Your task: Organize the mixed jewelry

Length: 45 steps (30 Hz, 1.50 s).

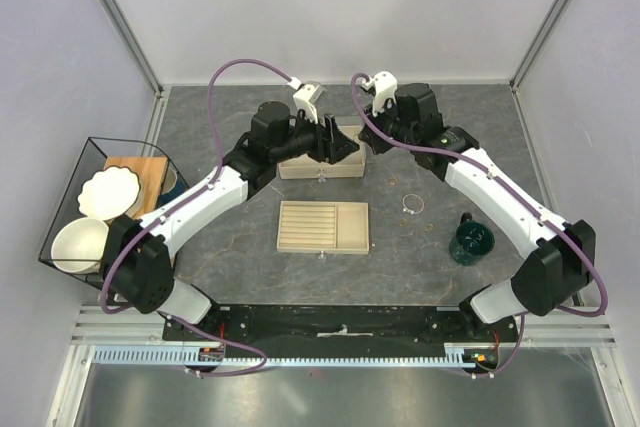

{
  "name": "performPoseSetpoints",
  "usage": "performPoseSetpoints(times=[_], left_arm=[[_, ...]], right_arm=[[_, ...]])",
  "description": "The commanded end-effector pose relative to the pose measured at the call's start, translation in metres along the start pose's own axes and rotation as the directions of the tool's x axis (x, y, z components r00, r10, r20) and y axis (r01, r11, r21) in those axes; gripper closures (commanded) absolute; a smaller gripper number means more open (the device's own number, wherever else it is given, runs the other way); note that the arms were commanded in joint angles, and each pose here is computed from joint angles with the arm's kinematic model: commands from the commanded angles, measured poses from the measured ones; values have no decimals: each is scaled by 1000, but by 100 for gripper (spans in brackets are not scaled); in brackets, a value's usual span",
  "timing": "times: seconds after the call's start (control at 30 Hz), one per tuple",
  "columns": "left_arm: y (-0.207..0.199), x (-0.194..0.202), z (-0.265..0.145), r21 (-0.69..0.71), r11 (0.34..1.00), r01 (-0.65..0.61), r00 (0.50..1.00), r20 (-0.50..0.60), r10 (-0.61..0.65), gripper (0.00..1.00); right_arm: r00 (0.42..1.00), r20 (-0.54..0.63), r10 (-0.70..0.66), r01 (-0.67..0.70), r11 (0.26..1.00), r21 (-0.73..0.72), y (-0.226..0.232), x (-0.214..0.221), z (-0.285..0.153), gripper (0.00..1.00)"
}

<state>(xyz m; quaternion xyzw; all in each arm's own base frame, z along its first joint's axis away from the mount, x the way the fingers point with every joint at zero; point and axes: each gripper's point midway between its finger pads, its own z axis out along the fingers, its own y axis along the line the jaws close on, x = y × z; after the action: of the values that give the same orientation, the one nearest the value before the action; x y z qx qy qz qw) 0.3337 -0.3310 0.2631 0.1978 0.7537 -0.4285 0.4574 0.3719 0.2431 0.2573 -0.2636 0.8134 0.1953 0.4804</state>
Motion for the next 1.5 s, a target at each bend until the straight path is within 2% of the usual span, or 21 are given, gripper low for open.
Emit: performPoseSetpoints(times=[0.0,0.13,0.6,1.03,1.33,1.47], left_arm=[[-14,-29,4,34,999,3,997,74,-5,39],[-10,-27,7,22,1000,8,998,64,-9,46],[-8,-33,6,2,1000,-8,997,79,8,51],[-10,-31,12,20,1000,0,998,66,-1,69],[-8,-28,13,17,1000,4,998,60,-5,70],[-9,-28,14,20,1000,8,998,58,-10,74]], right_arm=[[998,59,34,-31,998,-49,15,-13,-9,100],[997,75,30,-26,998,-56,18,-19,-14,100],[994,98,38,-31,997,-76,23,-26,-22,100],[994,100,44,-35,996,-88,26,-27,-23,100],[994,106,42,-33,996,-86,26,-28,-24,100],[994,103,42,-33,996,-84,25,-26,-24,100]])
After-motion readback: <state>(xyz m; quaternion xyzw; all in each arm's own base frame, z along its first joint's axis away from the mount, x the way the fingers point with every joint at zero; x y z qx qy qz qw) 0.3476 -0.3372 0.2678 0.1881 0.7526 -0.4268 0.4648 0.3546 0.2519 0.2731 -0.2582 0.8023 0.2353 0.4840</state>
